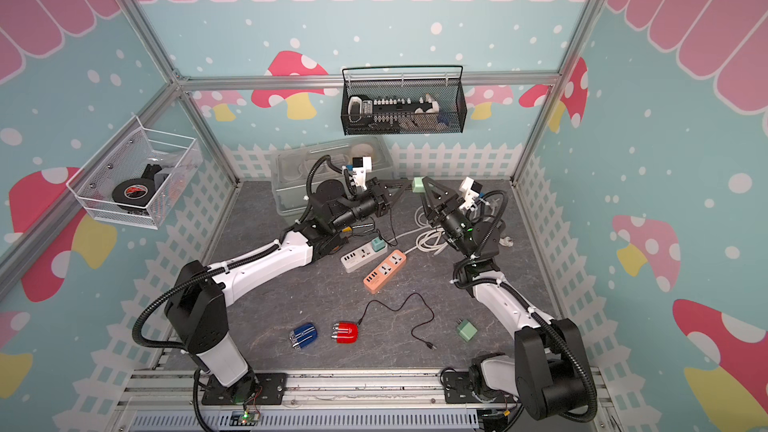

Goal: Charge the electric shaver
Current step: Insert the charging cable into the plug.

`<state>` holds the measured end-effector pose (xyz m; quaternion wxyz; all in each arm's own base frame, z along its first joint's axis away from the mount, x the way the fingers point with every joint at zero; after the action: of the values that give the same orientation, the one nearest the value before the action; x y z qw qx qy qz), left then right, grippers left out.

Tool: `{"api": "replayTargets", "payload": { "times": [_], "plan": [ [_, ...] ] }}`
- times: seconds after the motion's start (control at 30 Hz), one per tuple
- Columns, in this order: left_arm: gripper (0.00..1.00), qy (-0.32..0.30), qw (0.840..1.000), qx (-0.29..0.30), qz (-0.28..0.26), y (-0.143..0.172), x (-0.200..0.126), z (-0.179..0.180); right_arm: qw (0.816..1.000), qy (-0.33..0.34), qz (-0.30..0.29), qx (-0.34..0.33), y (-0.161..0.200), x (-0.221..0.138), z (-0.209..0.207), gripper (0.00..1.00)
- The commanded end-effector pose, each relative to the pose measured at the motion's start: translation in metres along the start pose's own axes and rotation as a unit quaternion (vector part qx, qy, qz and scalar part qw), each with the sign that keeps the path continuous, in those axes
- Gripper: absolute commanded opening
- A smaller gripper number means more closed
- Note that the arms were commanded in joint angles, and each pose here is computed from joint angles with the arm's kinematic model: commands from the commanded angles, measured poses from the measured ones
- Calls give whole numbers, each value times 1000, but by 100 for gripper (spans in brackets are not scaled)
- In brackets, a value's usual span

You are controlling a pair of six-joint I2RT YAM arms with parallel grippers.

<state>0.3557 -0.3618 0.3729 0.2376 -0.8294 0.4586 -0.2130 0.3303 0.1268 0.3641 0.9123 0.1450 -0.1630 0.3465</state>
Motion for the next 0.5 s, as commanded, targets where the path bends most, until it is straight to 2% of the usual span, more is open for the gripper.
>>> {"api": "replayTargets", "payload": {
  "times": [0.0,0.23,0.37,0.47],
  "plan": [
    [0,4,997,-37,71,31,16,10,991,-19,133,1,45,12,23,0],
    [0,2,996,-37,87,43,22,8,993,-20,112,4,40,15,21,0],
    [0,-5,994,-35,101,49,26,10,992,4,130,4,50,23,17,0],
    [0,-12,994,-34,106,50,26,13,993,22,116,7,48,20,10,0]
  ]
}}
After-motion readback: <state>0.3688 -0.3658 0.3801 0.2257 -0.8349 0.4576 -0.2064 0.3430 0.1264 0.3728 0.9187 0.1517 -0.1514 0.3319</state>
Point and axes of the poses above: each gripper's point midway between its finger pads, its own x axis out along the fingers, its own z axis along the line the jaws close on, y = z × x, the point moved 5 cm from there along -x, back along the fingers, and after that the axes turned 15 degrees about x, right-handed, at the moved point
